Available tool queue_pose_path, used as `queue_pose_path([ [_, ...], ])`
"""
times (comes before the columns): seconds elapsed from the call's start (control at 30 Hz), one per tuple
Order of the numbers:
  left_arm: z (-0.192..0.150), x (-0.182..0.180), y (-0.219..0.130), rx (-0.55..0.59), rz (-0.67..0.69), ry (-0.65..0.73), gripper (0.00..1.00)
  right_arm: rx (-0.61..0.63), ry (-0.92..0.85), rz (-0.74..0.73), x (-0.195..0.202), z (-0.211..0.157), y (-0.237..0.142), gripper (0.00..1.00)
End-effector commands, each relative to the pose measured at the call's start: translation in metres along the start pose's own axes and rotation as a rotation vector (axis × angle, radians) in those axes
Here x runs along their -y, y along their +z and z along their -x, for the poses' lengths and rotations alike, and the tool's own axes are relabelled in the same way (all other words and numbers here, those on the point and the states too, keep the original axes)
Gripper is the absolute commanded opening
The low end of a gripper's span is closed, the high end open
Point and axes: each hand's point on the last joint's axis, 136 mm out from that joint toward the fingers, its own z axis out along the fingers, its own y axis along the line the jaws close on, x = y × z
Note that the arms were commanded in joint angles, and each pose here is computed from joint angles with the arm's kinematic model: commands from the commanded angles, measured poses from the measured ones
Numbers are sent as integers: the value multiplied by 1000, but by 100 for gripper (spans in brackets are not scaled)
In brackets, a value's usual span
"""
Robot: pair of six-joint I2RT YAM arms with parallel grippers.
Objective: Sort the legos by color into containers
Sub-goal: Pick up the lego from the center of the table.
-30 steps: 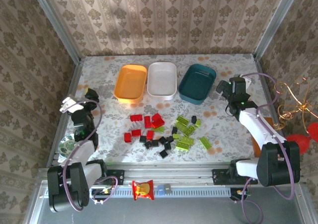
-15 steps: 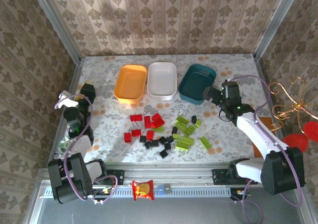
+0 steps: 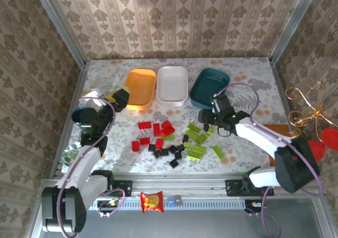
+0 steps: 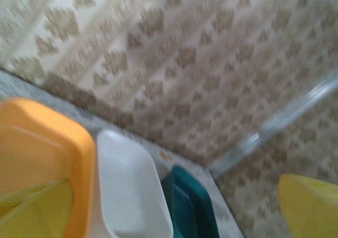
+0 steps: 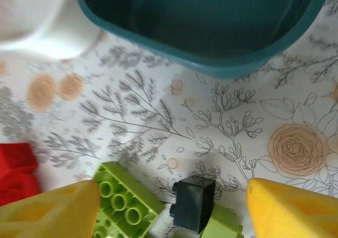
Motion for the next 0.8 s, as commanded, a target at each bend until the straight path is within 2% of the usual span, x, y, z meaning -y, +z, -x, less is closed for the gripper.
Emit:
queue_pose_path([
  [0.0,-35,14,0,-147,6,117,100,-80,-34,-67,7,-11,17,68],
  [0.2,-64,11,-15,-210,68,181,100,-122,-88,-117,7,-24,37,54],
  [0.43,-85,5,-19,-293,64,169,97,-136,-117,-166,12,-26,44,48],
  [0.77,-87,5,-18,-308,65,193,99,-176,-133,-202,18,-39,50,45],
])
